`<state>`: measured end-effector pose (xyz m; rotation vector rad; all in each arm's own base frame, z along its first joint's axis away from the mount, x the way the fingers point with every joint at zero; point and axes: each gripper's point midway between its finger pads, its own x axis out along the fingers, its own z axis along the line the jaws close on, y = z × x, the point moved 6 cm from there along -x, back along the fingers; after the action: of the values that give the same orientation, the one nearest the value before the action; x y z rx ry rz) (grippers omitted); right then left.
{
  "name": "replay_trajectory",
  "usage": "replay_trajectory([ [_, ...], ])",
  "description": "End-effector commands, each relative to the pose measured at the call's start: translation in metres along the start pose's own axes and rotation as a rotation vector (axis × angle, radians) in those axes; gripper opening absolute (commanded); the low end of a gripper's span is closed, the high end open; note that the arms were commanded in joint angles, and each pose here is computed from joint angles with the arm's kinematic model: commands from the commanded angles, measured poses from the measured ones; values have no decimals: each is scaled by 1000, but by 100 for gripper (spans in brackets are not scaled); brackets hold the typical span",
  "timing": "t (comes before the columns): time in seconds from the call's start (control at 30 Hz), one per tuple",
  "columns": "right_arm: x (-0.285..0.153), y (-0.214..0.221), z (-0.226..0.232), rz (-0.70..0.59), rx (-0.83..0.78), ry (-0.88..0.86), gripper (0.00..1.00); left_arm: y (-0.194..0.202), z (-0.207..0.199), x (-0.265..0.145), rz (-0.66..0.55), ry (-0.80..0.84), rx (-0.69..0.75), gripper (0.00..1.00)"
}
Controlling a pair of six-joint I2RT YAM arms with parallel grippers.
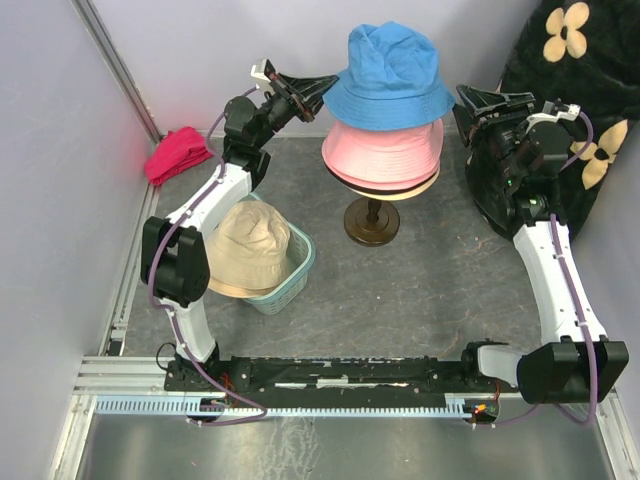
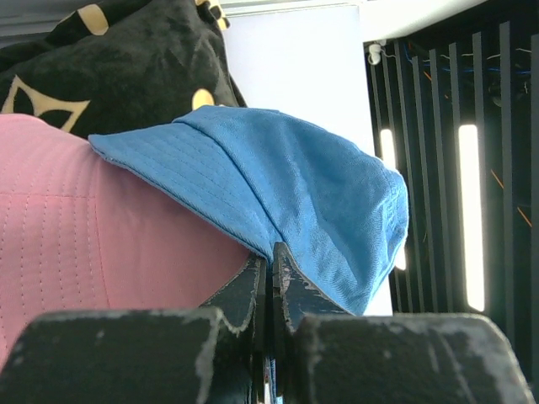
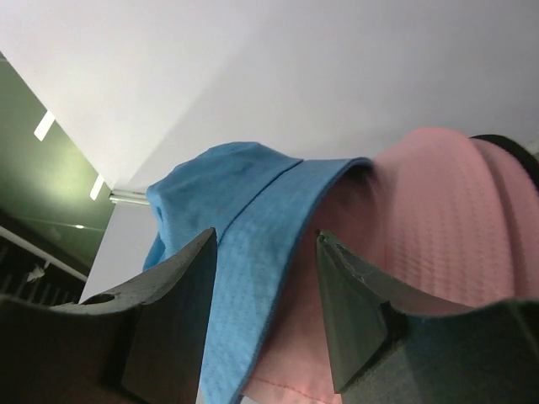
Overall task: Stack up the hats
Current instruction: Stack the hat on the hat.
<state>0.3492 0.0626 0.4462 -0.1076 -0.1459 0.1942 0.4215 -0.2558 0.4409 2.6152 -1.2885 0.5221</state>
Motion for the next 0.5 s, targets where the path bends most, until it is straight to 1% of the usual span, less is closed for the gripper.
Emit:
replay_trajectory([
  [0.0,1,10,40,44,-4,-131,58,22,-38,-4,49,82,61,3],
  [0.13,5,16,44,63,6,-146,56,25,-36,-3,54,74,64,3],
  [0.3,4,20,39,82,10,-133,51,27,-36,-5,51,71,66,3],
  [0.47,-1,22,30,85,17,-125,37,29,-35,-13,24,66,61,3],
])
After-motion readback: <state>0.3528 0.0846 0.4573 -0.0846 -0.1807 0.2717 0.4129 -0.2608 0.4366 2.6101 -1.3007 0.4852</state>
